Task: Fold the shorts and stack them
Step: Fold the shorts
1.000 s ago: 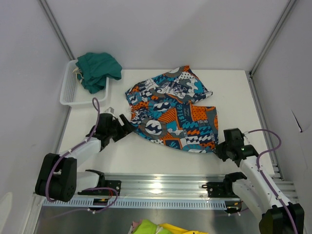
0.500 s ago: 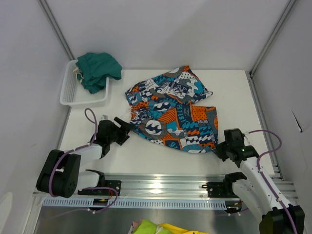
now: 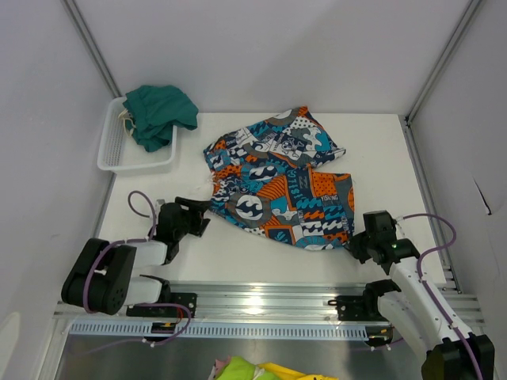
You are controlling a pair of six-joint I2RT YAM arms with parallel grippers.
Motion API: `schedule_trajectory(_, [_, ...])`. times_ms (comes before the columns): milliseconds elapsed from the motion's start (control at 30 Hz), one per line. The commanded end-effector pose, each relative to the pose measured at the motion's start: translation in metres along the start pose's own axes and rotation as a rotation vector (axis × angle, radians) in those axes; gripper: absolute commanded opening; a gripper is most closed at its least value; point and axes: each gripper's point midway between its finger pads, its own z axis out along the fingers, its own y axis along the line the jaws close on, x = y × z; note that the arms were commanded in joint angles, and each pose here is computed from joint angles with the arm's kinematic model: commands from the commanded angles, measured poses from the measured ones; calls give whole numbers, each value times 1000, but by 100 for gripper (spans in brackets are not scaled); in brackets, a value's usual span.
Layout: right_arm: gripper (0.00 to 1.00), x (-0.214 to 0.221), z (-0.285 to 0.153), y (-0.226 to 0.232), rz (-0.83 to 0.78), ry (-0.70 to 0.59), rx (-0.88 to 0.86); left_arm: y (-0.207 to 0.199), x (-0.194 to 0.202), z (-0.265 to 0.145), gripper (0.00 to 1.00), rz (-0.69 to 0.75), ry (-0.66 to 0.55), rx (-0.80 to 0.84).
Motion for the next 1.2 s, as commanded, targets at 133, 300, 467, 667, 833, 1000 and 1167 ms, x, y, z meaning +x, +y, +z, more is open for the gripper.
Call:
schedule_trajectory(133, [0,2,-1,5,14,2,-27,11,-5,17,62,-74,-59,-41])
schedule_trajectory(300, [0,3,-1,4,14,1,-25,6,-1,24,42,-82,-50,-6])
schedule_trajectory(467, [0,3,0,4,12,3,-25,-2,-3,26,17,-53,-59,26])
schedule_trajectory(667, [0,3,-4,3,6,5,-18,-12,-11,14,6,51,-103,23])
schedule_trajectory(833, [0,1,-17,-2,-19,0,13,-14,-21,-10,0,230,-132,-75])
schedule_trajectory(1000, [0,-4,-45,2,-38,-28,-13,-1,-12,-32,0,347,-72,-117])
schedule_trajectory(1167, [0,-12,-79,9,-51,-72,-80,28,3,-53,0,397,18,-142])
